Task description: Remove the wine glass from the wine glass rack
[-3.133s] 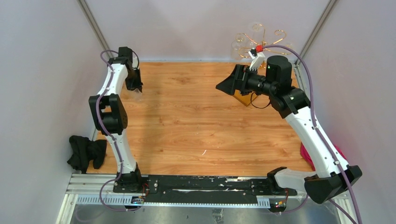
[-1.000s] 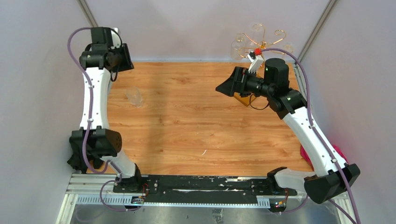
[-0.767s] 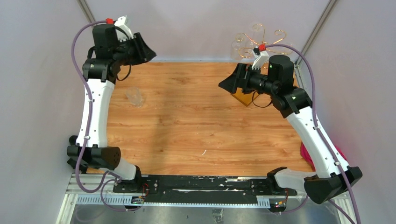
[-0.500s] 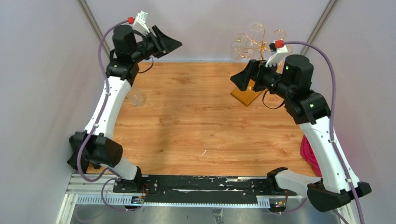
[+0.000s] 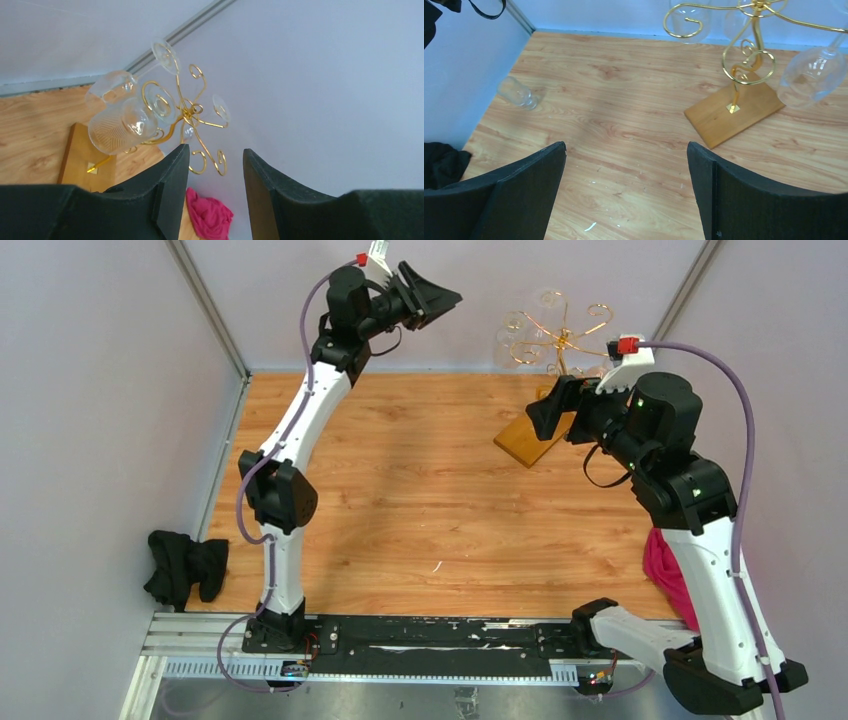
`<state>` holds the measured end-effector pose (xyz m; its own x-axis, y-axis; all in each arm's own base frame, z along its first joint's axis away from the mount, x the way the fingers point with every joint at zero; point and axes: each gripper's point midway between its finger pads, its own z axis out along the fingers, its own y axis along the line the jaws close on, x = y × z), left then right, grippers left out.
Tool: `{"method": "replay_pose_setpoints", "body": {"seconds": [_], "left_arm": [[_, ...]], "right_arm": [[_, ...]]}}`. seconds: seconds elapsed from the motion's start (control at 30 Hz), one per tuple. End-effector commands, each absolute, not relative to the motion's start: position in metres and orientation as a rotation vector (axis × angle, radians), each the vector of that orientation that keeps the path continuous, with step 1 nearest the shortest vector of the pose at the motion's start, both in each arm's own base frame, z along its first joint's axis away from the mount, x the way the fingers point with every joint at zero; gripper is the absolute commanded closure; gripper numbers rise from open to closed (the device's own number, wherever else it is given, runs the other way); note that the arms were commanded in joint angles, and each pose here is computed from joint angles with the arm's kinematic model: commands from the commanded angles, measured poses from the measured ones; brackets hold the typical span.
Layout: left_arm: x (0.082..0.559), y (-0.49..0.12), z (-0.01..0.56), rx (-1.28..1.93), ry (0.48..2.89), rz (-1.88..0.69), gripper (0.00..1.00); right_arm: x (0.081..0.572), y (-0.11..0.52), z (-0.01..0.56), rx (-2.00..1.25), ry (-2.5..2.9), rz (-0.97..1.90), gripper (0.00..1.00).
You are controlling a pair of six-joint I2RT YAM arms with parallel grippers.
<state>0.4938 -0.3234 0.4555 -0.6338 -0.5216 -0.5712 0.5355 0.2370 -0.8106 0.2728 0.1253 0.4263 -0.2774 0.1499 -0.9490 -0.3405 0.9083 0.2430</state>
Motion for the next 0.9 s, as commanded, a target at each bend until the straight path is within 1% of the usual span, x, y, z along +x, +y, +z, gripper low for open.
{"method": "replay_pose_setpoints", "body": {"seconds": [0.0,0.2,0.3,0.47,0.67,0.73,0.87], "left_arm": [[0.503,-0.341,0.447,-0.029,1.685,-1.533,0.51],[0.510,-0.373,0.412,-0.025,1.743,-1.555,0.53],[0.503,-0.373,0.398,-0.021,1.769,-1.500,0.53],[0.476,-0.356,0.401,0.020,1.779,-1.324,0.53],[0.433,-0.348,0.405,0.098,1.822,-1.227,0.53],[0.421,-0.346,0.398,0.103,1.835,-1.194,0.53],[0.396,-0.339,0.380,0.115,1.873,-1.152,0.53]], "right_arm": [[0.270,0.098,0.432,-0.092,1.772,0.349,0.03],[0.279,0.094,0.428,-0.088,1.789,0.309,0.03],[0.295,0.095,0.421,-0.094,1.819,0.277,0.04],[0.318,0.096,0.424,-0.075,1.823,0.261,0.06],[0.351,0.092,0.432,-0.046,1.823,0.227,0.08],[0.365,0.091,0.431,-0.038,1.832,0.212,0.09],[0.400,0.086,0.427,-0.037,1.852,0.149,0.15]]}}
